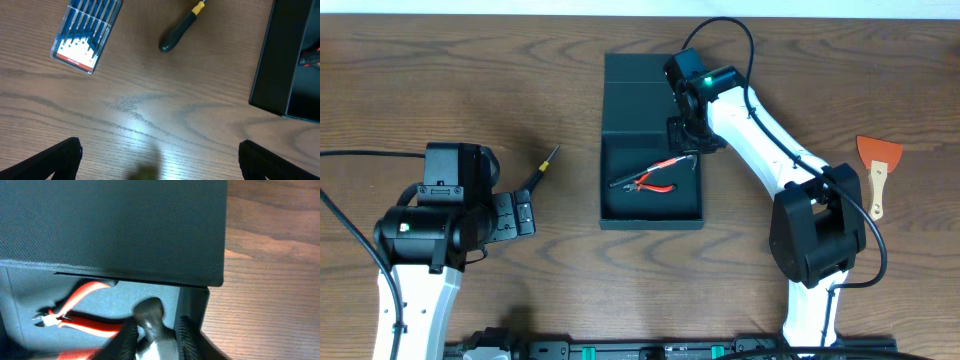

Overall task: Pack container
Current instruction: 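Open the right gripper to release the hammer in the box, then move the right gripper to the orange scraper and lower onto its handle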

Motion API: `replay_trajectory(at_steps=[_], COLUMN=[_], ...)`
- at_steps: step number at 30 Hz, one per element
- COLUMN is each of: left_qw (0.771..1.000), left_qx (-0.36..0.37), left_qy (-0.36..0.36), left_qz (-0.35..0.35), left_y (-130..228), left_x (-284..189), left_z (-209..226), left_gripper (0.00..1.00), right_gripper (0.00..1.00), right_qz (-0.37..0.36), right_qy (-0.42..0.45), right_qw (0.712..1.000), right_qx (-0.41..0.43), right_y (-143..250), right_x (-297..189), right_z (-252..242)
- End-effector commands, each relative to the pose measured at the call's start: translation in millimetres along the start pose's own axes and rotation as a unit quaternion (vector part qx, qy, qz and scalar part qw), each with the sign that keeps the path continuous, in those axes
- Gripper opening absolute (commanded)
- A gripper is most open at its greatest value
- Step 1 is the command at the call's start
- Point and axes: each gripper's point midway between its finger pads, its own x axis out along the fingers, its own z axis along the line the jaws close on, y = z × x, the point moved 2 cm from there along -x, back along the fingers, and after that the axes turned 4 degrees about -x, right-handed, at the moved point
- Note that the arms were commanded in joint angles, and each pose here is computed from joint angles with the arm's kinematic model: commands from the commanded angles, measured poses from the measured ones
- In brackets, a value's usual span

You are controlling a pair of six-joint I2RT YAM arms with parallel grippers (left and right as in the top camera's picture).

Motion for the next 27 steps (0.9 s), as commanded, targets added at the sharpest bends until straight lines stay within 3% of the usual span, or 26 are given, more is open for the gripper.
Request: replay_trajectory(at_steps=[1,4,10,14,21,23,27], left_qw=[1.0,1.0,1.0,1.0,1.0,1.0,1.0], left_qx=[0.001,0.001,0.001,0.001,0.001,0.001,0.001], left_qy=[-0.004,-0.004,-0.005,-0.005,-0.005,-0.005,-0.005], left_qz=[-0.011,-0.008,-0.007,-0.007,-0.007,-0.007,-0.007], left_y=[-3.7,-2.2,-1.5,-1.6,-1.6,-1.6,-1.6], left_x=[-5.9,-5.8,-5.8,-5.8,-5.8,-5.8,-5.8], left_z=[2.0,2.3,2.5,2.5,2.5,2.5,2.5], left_gripper=[0.99,0.98,0.98,0.98,0.98,0.98,0.98], right_gripper=[0.32,0.48,0.45,0.42,0.47,0.57,0.93], right_qz=[0.005,0.01,0.01,0.005,-0.051,-0.065,-0.062], right_qy=[0.026,0.028,0.028,0.005,-0.013,-0.012,0.013], right_qw=[1.0,1.0,0.999,1.0,0.998,0.998,0.997], right_qx=[0.002,0.01,0.014,-0.029,-0.04,-0.022,0.047], right_y=[2.4,2.8,0.6,-1.8,-21.3,-25.3,-15.8], right_x=[7.2,8.4,8.4,0.1,-71.3,-94.9,-138.6], right_z=[-8.7,-16.4,-25.0,-14.6,-13.4,-29.1,-94.1])
